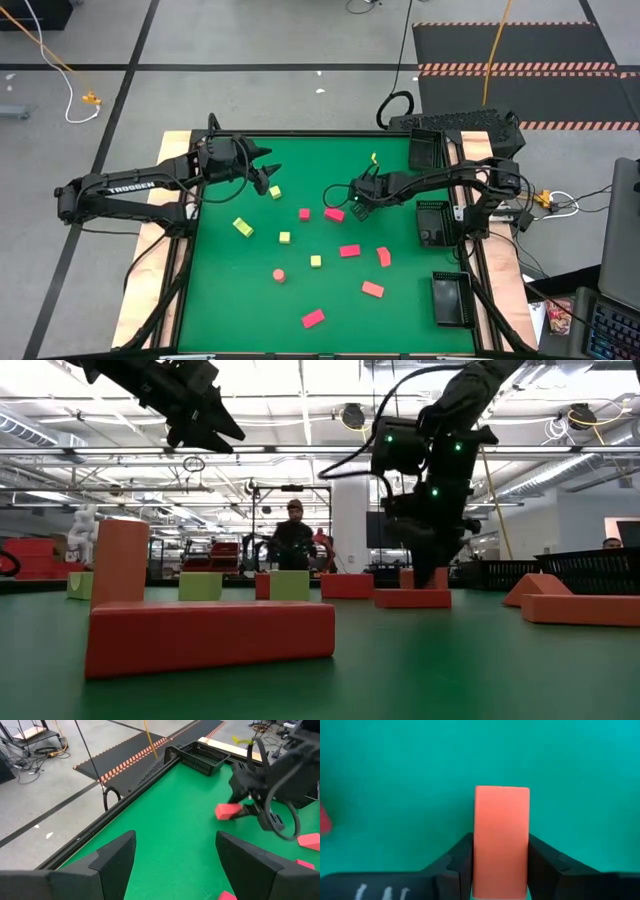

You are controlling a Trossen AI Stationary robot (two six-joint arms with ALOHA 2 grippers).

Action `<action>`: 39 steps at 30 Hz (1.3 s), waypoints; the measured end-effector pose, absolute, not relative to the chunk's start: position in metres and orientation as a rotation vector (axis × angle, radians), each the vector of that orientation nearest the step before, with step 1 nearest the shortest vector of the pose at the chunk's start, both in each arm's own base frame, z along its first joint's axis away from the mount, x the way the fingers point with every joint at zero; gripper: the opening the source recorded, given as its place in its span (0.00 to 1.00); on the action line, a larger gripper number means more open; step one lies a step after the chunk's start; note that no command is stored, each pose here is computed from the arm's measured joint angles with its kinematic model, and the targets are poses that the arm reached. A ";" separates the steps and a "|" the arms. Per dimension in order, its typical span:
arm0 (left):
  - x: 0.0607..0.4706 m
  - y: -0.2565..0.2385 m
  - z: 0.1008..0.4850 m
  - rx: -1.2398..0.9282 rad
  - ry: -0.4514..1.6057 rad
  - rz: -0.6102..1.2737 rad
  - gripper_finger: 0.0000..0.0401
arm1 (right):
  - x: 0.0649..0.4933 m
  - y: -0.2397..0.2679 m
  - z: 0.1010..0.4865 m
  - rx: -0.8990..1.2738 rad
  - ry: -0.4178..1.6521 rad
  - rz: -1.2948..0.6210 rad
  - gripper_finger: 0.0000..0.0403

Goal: Sort & place blocks by color
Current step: Put the top right orange block into the top right black bin, then put the top right red block into the middle right black bin

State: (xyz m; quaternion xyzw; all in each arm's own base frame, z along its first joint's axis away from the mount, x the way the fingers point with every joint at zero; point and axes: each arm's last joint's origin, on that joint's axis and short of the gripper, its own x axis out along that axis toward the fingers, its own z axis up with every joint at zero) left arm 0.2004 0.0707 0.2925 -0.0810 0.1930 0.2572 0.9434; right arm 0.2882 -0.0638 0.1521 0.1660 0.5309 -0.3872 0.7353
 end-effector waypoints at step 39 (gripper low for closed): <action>0.200 0.071 0.293 -0.160 0.393 0.524 0.68 | 0.184 -0.152 0.220 0.479 0.972 -1.183 0.85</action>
